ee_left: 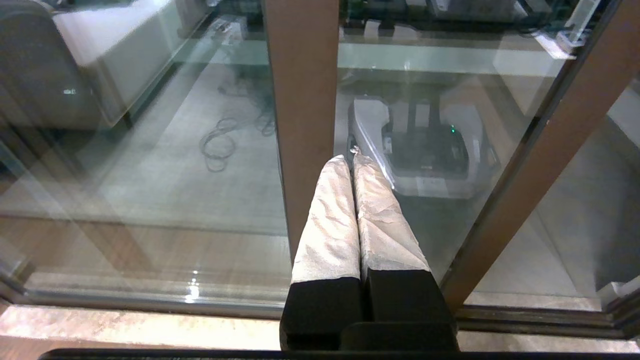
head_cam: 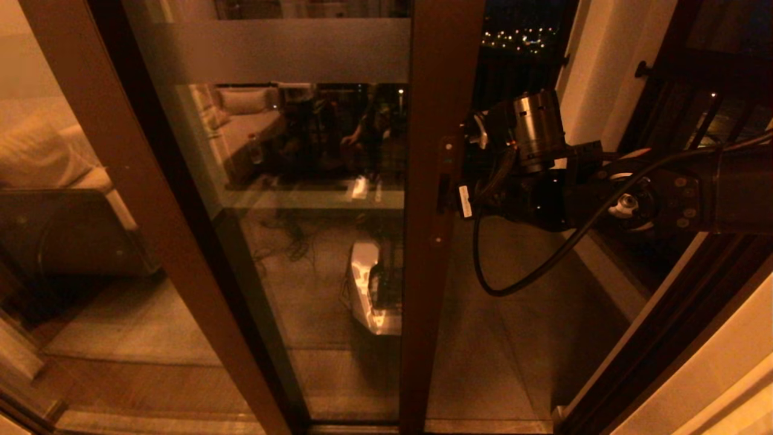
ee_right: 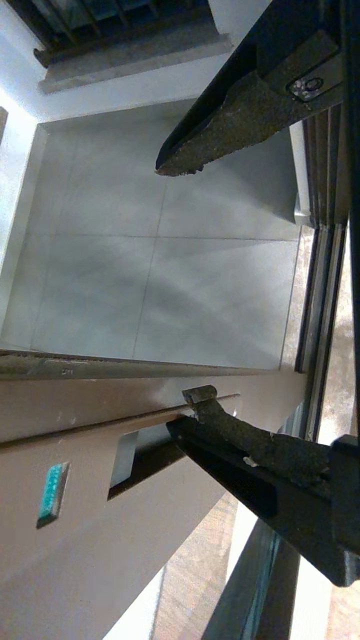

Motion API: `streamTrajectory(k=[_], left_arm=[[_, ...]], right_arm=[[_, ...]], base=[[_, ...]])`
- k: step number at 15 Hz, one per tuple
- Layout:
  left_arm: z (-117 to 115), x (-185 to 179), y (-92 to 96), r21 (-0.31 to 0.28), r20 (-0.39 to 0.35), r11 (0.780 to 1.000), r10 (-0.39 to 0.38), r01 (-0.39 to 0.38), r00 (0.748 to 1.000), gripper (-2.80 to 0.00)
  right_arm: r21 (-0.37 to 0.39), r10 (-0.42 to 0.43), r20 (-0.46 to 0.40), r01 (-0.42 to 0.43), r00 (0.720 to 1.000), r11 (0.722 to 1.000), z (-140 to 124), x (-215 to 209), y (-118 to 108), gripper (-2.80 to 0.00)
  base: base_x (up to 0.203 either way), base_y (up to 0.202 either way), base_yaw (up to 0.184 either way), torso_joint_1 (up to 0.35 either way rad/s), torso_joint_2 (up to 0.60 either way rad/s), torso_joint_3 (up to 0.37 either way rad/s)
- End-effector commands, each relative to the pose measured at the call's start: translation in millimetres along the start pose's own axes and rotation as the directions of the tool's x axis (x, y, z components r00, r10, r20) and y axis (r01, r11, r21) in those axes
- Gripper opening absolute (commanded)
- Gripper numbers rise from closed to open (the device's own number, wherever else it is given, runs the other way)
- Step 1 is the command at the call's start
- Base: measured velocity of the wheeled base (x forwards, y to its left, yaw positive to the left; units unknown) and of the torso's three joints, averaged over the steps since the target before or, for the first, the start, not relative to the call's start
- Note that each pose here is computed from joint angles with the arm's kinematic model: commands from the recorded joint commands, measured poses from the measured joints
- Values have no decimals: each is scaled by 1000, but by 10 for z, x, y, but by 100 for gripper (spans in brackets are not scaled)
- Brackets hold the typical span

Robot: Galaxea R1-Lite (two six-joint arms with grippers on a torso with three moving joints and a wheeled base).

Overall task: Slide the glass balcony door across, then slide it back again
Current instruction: Close the slid door

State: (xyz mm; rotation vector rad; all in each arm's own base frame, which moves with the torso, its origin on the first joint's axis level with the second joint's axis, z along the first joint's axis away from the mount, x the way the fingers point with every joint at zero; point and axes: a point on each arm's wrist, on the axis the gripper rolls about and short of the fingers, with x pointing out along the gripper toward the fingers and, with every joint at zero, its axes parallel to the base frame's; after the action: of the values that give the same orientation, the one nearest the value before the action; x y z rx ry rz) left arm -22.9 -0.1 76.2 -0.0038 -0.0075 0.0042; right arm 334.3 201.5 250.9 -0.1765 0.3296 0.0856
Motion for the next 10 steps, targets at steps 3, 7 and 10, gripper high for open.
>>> streamTrajectory(k=[3,7,10], left_arm=[[0,1,0,1,-1,1000,0,0,1000,-280],[0,1,0,-1,-1,1000,0,0,1000,-280],[3,0,0,-1,0,1000,0,0,1000,-280]], right_arm=[[3,-18,-1,18,1000,1000,3,-6,-64,0],[5,-22,-1,22,1000,1000,7,-10,-86,0],[8,-32,-1,32,999,999,14,-7,-131,0]], base=[[0,0,0,0,0,0],[0,0,0,0,0,0],[0,0,0,0,0,0]])
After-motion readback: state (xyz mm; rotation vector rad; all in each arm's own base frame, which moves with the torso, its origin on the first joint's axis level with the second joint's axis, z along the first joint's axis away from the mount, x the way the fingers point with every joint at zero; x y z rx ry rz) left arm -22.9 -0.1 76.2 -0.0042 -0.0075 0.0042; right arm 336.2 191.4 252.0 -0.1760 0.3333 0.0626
